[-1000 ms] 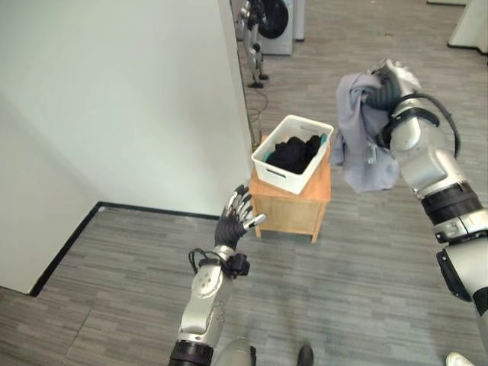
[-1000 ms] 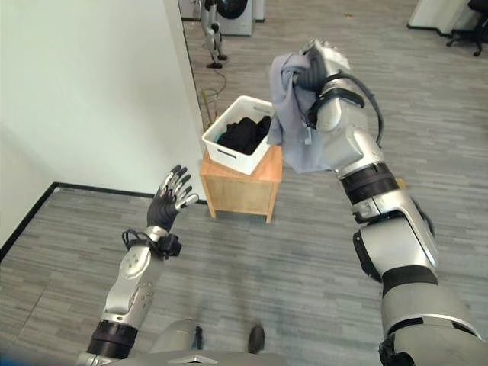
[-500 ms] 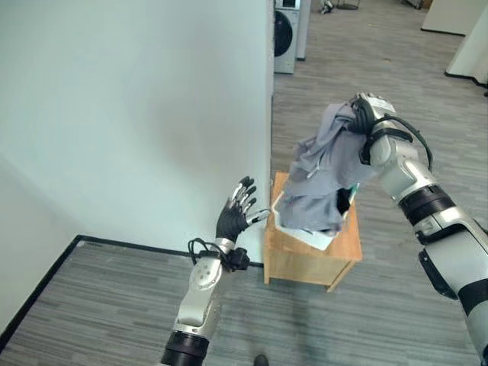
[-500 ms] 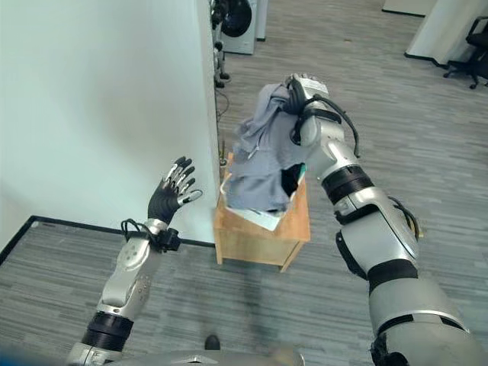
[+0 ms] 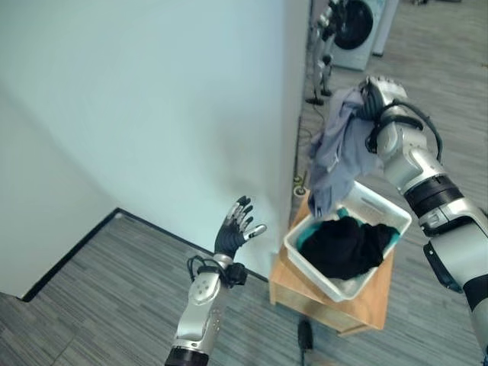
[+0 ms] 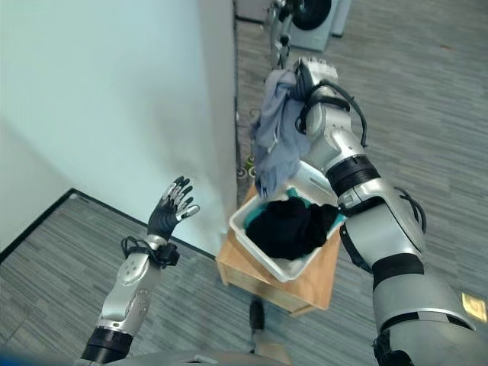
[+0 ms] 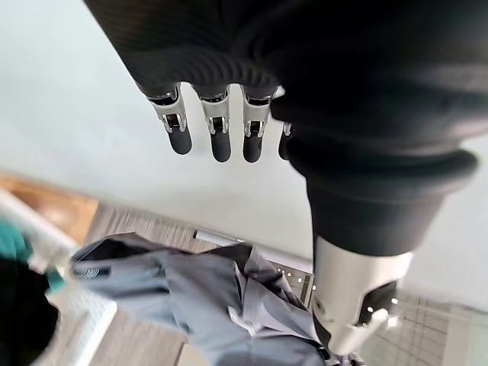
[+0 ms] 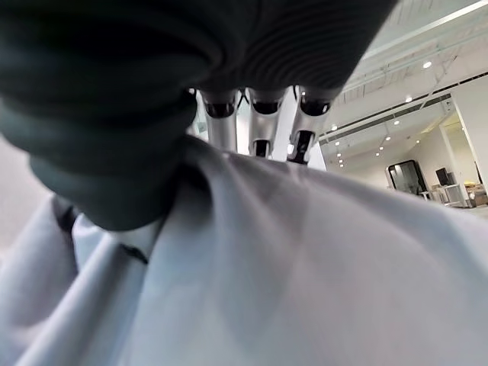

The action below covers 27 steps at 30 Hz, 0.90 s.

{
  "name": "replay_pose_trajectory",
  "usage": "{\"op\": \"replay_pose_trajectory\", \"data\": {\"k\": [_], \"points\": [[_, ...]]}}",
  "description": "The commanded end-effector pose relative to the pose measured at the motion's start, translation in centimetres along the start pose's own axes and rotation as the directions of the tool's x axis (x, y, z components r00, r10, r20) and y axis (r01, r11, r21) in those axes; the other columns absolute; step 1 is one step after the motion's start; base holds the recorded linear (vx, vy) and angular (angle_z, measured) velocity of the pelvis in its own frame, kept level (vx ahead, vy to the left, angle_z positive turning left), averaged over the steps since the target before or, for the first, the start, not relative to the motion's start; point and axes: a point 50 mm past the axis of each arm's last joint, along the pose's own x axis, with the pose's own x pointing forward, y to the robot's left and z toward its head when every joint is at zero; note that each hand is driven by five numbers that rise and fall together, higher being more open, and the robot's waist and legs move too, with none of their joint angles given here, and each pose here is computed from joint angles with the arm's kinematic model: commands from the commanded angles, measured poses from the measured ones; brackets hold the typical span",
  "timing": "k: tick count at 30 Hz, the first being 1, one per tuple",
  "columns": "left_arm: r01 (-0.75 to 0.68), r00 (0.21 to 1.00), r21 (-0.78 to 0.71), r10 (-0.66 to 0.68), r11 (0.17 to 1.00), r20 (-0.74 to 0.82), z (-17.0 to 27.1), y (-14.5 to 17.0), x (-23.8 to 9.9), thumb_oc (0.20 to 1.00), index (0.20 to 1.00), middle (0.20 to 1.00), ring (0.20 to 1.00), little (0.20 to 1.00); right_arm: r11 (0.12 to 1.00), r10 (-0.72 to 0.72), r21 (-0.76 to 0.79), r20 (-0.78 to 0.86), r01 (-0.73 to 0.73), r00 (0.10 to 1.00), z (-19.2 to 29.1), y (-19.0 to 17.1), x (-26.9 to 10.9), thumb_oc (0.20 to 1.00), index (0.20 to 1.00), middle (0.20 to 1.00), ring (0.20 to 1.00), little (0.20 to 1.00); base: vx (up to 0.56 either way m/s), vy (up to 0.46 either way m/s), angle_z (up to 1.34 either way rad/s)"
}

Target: Pick up bed clothes into laundry basket.

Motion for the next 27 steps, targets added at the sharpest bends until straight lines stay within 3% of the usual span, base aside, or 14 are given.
{"op": "replay_pose_trajectory", "data": {"k": [1, 8, 14, 22, 26, 27], "points": [[0.037, 0.989, 0.0, -0.036, 0.999, 0.141, 2.5, -0.7, 0.1, 1.0, 1.0, 1.0, 1.0, 1.0, 0.974, -0.222, -0.032, 0.039, 0.224, 0.974, 0.8, -6.8, 1.2, 0.2, 0.2, 0.2, 0.2, 0.2, 0.08, -0.113, 0.01], [-0.008, 0.992, -0.02, 0.01, 1.0, 0.126, 2.0, -0.1, -0.3, 1.0, 1.0, 1.0, 1.0, 1.0, 0.95, -0.308, 0.088, 0.108, 0.3, 0.945, 1.9, -9.3, -0.5, 0.2, 0.2, 0.2, 0.2, 0.2, 0.04, -0.049, -0.23], [-0.018, 0.994, -0.029, 0.021, 0.999, 0.104, 1.5, 0.0, -0.6, 1.0, 1.0, 1.0, 1.0, 1.0, 0.957, -0.278, 0.119, 0.094, 0.266, 0.956, 0.6, -8.6, -1.9, 0.2, 0.2, 0.2, 0.2, 0.2, 0.03, -0.026, -0.08], [0.006, 0.996, -0.031, -0.003, 0.999, 0.094, 1.3, -0.5, -0.3, 1.0, 1.0, 1.0, 1.0, 1.0, 0.981, -0.153, 0.117, -0.014, 0.154, 0.988, -3.1, -3.8, -3.4, 0.2, 0.2, 0.2, 0.2, 0.2, 0.01, 0.0, -0.01], [0.009, 0.996, -0.041, -0.005, 0.999, 0.089, 1.0, -0.6, -0.4, 1.0, 1.0, 1.0, 1.0, 1.0, 0.982, -0.049, 0.179, -0.074, 0.062, 0.996, -4.9, 0.6, -5.9, 0.2, 0.2, 0.2, 0.2, 0.2, -0.01, 0.03, -0.07], [0.014, 0.996, -0.052, -0.009, 0.999, 0.083, 0.9, -0.8, -0.5, 1.0, 1.0, 1.0, 1.0, 1.0, 0.975, 0.028, 0.22, -0.107, -0.004, 0.994, -5.5, 3.6, -7.6, 0.2, 0.2, 0.2, 0.2, 0.2, 0.01, 0.041, 0.02]]}}
